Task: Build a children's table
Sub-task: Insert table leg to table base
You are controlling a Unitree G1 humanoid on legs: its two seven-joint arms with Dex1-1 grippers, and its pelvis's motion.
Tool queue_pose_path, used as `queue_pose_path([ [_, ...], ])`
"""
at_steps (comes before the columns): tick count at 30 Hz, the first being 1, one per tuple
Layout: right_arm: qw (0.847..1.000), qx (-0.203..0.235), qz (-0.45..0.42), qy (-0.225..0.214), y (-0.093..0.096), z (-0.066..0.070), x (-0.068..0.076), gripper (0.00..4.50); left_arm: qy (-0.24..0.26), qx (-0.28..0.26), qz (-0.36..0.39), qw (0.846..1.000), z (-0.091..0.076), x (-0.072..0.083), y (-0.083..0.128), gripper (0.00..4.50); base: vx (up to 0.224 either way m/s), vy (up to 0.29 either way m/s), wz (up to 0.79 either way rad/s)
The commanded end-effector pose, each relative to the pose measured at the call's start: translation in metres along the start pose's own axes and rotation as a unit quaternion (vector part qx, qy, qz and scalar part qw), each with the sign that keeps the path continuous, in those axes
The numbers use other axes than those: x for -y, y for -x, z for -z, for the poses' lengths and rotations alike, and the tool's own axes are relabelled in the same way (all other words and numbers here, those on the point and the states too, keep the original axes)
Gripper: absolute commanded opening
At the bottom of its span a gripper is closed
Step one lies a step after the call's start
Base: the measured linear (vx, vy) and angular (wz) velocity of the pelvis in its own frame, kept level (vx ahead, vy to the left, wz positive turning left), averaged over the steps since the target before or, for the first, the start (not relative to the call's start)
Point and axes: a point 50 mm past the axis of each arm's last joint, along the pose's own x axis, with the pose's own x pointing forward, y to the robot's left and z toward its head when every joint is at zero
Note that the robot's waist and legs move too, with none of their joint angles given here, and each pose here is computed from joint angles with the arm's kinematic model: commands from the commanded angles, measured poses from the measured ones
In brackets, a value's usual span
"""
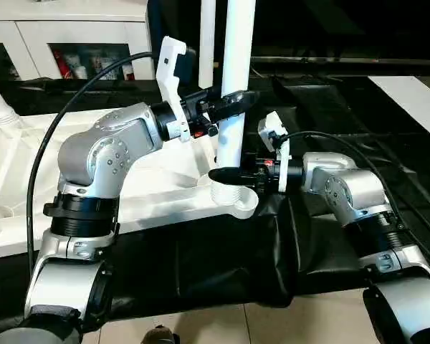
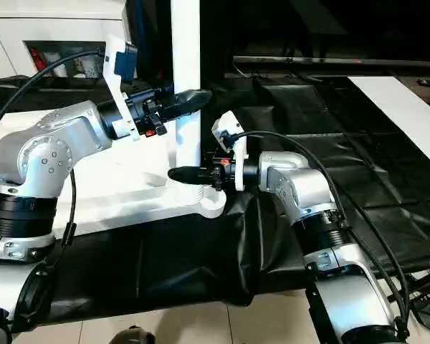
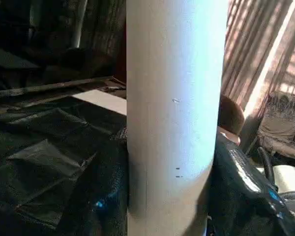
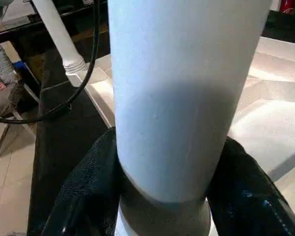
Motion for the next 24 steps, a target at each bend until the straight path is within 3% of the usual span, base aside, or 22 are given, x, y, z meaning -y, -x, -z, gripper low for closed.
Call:
queue_pose_path([
  [1, 1.000, -0.003, -0.011, 0.011, 0.0016, -0.0002, -0.0035, 2.49, -0.010, -0.003, 0.034, 0.999, -0.0031, 0.0098, -0.0043, 1.81, 0.000, 0.000, 0.00],
  [4, 1.000, -0.003, -0.019, 0.005, 0.0014, 0.0003, -0.0048, 2.68, -0.014, -0.009, 0.039, 0.999, -0.0020, 0.0108, -0.0041, 1.81, 0.000, 0.000, 0.00],
  [6, 1.000, -0.010, -0.022, 0.009, 0.0016, 0.0011, -0.0057, 3.04, -0.019, -0.015, 0.047, 0.999, -0.0010, 0.0121, -0.0040, 1.81, 0.000, 0.000, 0.00],
  [15, 0.999, -0.016, -0.036, 0.012, 0.0028, 0.0024, -0.0084, 3.07, -0.023, -0.020, 0.055, 0.998, -0.0003, 0.0133, -0.0043, 1.81, 0.000, 0.000, 0.00],
  [16, 0.999, -0.017, -0.036, 0.012, 0.0029, 0.0026, -0.0084, 2.80, -0.024, -0.020, 0.054, 0.998, -0.0004, 0.0131, -0.0042, 1.81, 0.000, 0.000, 0.00],
  [24, 0.999, -0.019, -0.035, 0.014, 0.0035, 0.0040, -0.0085, 2.40, -0.027, -0.019, 0.051, 0.998, -0.0028, 0.0106, -0.0028, 1.81, 0.000, 0.000, 0.00],
])
